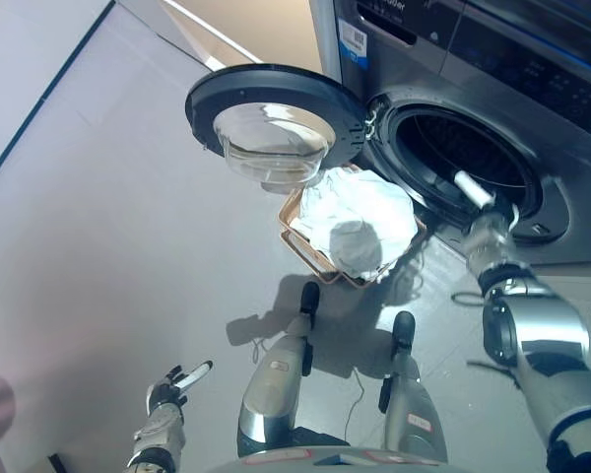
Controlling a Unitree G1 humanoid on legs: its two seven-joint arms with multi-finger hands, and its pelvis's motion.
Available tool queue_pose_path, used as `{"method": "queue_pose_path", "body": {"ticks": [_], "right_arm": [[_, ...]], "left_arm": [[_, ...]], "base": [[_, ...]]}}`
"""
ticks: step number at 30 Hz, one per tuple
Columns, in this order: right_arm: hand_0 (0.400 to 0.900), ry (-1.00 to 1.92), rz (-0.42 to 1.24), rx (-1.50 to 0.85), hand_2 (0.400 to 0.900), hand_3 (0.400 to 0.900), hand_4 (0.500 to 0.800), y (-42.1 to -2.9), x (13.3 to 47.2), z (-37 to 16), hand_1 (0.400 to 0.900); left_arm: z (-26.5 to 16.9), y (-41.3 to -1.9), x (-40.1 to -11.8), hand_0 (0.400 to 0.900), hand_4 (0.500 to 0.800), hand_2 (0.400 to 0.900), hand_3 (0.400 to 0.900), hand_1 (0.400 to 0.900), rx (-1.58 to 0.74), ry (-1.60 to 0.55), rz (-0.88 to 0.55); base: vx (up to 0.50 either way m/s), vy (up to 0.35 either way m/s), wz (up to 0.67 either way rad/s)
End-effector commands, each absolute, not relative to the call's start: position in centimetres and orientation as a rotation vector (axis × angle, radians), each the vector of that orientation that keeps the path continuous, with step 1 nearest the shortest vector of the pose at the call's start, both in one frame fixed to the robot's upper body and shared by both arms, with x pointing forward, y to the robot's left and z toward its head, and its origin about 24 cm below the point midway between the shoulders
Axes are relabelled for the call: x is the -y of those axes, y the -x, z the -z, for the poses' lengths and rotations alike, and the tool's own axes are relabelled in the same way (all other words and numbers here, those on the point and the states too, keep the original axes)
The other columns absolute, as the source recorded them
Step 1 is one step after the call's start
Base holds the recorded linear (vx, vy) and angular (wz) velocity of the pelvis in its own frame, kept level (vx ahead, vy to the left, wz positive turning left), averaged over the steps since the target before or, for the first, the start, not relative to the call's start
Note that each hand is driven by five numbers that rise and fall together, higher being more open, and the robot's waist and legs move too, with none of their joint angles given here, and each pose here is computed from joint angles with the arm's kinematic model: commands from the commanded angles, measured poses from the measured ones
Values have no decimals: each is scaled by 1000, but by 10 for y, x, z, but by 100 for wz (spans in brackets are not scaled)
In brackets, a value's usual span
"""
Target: Put the clothes in the basket into the washing machine.
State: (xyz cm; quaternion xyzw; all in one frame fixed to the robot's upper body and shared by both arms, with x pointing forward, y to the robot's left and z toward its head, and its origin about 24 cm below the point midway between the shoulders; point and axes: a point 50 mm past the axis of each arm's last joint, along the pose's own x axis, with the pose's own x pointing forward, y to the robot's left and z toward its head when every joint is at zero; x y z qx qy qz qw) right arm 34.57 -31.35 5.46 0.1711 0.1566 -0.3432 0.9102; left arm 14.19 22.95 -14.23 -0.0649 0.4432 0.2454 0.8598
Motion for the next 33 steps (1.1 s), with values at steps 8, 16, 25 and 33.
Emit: {"method": "queue_pose_path", "body": {"ticks": [8, 16, 25, 33], "right_arm": [[900, -95, 716, -832, 900, 900, 800, -204, 322, 86, 900], [900, 69, 575, -1233, 900, 900, 800, -93, 297, 143, 900], [900, 86, 536, -1423, 900, 900, 800, -39, 283, 156, 900], [900, 80, 481, -1389, 900, 900, 800, -55, 270, 160, 900]], "left_arm": [[154, -102, -246, 900, 800, 900, 900, 900, -1092, 39, -534], [157, -92, -252, 900, 800, 900, 900, 900, -1192, -89, -449], [160, -76, -257, 900, 800, 900, 900, 900, -1261, -147, -407], [162, -76, -248, 900, 800, 900, 900, 900, -1275, -158, -362]], "base": [[15, -52, -11], [31, -47, -4], [-12, -24, -5], [-22, 7, -5]]}}
